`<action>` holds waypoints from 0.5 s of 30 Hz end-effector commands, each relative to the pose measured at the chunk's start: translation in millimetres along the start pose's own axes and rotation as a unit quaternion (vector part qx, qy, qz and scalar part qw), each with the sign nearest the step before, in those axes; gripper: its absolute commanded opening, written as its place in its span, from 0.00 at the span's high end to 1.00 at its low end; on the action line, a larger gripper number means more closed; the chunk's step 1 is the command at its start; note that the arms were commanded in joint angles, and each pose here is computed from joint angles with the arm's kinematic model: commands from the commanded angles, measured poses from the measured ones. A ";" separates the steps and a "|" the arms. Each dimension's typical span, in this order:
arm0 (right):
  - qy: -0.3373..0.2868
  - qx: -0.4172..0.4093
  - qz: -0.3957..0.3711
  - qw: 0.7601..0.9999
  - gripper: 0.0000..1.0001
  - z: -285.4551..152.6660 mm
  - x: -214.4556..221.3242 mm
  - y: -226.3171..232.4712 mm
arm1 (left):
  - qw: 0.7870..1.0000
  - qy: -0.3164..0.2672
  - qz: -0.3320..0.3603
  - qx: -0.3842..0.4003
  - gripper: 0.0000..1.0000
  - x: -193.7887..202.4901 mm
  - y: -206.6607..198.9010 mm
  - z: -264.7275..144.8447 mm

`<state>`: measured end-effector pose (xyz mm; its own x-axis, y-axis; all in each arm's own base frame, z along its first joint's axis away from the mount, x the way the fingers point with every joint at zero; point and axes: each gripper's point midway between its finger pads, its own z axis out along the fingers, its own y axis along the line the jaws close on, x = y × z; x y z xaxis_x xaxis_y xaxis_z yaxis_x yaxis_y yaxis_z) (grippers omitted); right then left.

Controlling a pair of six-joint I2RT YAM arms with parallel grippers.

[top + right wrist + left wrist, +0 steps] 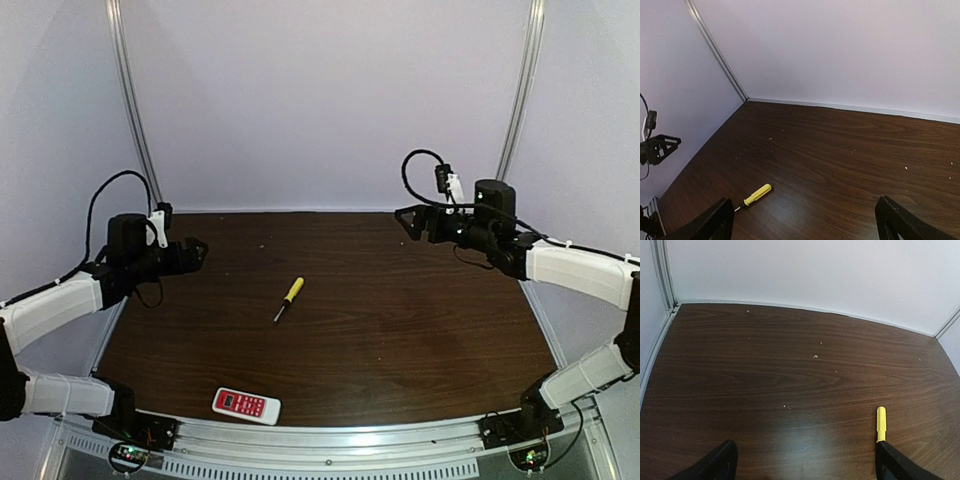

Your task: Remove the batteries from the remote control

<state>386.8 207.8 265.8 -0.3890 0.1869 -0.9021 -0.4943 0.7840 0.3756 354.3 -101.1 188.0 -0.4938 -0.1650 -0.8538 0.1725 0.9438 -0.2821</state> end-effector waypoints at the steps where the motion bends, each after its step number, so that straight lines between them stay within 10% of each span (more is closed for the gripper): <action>1: 0.066 -0.027 -0.080 0.994 0.00 22.2 32.9 35.2 | 1.000 -0.001 0.014 0.000 0.03 -1.5 -5.8 3.0; 15: 0.198 -0.238 -0.265 0.913 0.00 7.9 198.2 189.5 | 0.999 0.011 0.006 -0.034 0.03 20.7 5.6 -4.1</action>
<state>257.8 380.4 183.7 -0.2764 -0.3534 -0.8937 -0.8894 0.4464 0.0986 342.3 -105.6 168.0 -0.5339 -0.1357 -0.8346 0.1572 0.9539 -0.2557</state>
